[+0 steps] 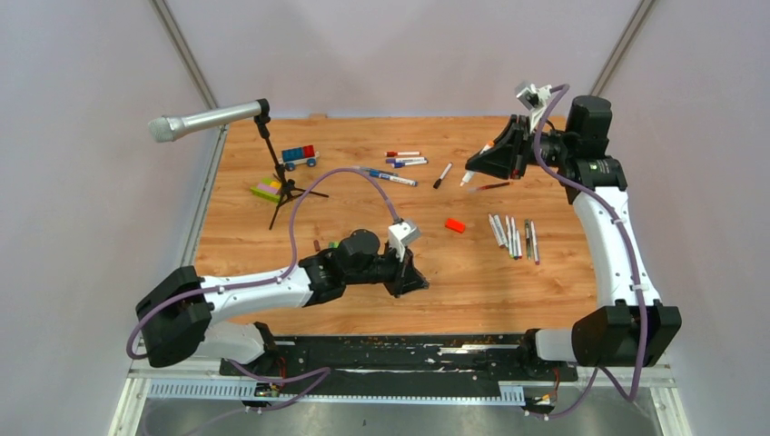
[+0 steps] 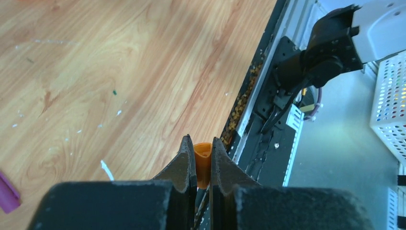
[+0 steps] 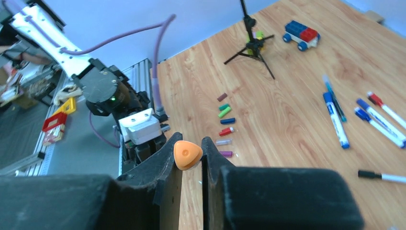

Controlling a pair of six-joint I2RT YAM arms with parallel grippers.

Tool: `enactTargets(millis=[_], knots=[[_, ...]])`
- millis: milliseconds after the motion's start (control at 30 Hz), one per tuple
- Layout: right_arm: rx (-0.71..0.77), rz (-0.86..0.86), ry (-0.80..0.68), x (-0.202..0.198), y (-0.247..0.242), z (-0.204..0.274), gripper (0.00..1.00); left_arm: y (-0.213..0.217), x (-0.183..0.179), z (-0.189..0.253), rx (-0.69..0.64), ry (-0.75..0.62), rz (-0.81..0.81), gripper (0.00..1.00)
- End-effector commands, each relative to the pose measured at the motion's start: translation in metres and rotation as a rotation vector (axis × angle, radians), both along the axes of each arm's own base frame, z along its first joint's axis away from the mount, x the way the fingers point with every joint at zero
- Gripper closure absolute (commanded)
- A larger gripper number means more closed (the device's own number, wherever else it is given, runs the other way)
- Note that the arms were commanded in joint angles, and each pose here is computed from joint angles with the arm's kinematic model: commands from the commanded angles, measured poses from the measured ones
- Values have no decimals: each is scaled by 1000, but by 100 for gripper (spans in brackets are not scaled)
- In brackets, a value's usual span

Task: Open the pen caps
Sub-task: Open the pen cap from the pen, then place the pen at the center of the board.

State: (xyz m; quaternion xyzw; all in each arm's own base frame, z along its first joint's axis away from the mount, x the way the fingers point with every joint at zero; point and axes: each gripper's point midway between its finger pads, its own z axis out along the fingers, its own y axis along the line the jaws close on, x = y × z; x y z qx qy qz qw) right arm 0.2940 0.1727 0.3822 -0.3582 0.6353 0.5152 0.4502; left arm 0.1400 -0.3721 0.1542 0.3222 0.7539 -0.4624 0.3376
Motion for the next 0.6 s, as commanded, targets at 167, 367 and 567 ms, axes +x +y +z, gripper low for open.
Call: enactTargets(millis=[167, 367, 567], knots=[[-202, -291, 18, 18, -50, -85, 100, 30, 20, 9, 27, -88, 165, 100], [-392, -504, 93, 26, -106, -149, 100, 55, 34, -5, 99, -89, 304, 100], [-509, -669, 204, 33, -164, -190, 100, 70, 46, -22, 199, -78, 405, 100]])
